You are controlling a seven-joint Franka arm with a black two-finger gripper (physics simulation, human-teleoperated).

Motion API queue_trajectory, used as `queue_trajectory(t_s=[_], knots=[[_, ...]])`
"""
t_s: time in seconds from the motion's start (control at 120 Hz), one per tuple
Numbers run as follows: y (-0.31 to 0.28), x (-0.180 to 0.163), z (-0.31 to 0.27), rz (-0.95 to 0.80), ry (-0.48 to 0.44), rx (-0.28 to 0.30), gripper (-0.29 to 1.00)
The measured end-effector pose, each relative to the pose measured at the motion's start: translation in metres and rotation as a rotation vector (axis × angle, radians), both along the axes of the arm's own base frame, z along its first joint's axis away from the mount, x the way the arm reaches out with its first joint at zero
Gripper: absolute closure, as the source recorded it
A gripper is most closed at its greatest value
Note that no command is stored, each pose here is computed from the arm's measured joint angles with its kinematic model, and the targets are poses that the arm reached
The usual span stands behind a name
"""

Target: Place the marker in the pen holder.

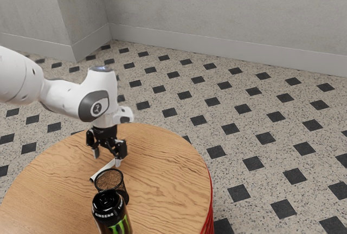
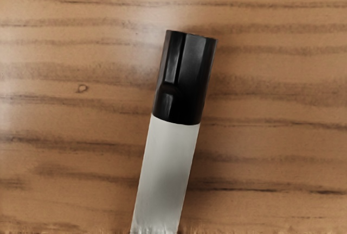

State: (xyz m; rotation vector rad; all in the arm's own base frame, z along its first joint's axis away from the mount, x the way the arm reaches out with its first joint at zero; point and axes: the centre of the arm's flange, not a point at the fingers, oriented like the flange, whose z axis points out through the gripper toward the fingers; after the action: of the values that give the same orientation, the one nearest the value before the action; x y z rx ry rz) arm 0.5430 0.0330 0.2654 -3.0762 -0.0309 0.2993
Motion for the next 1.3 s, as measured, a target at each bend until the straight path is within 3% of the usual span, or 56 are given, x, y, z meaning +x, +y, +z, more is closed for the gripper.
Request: queue_trajectory(t_s=[0.392,0.675,0.775,1.017,1.3], knots=[[0.022,-0.003,0.004,-0.016,-0.143,0.003,0.17],[0.019,0.004,-0.014,-0.036,-0.160,-0.034,0.26],[0.018,0.004,-0.019,-0.035,-0.157,-0.047,0.33],[0.022,0.005,-0.019,-0.043,-0.166,-0.056,0.65],[0.022,0.005,-0.020,-0.052,-0.167,-0.046,0.77]])
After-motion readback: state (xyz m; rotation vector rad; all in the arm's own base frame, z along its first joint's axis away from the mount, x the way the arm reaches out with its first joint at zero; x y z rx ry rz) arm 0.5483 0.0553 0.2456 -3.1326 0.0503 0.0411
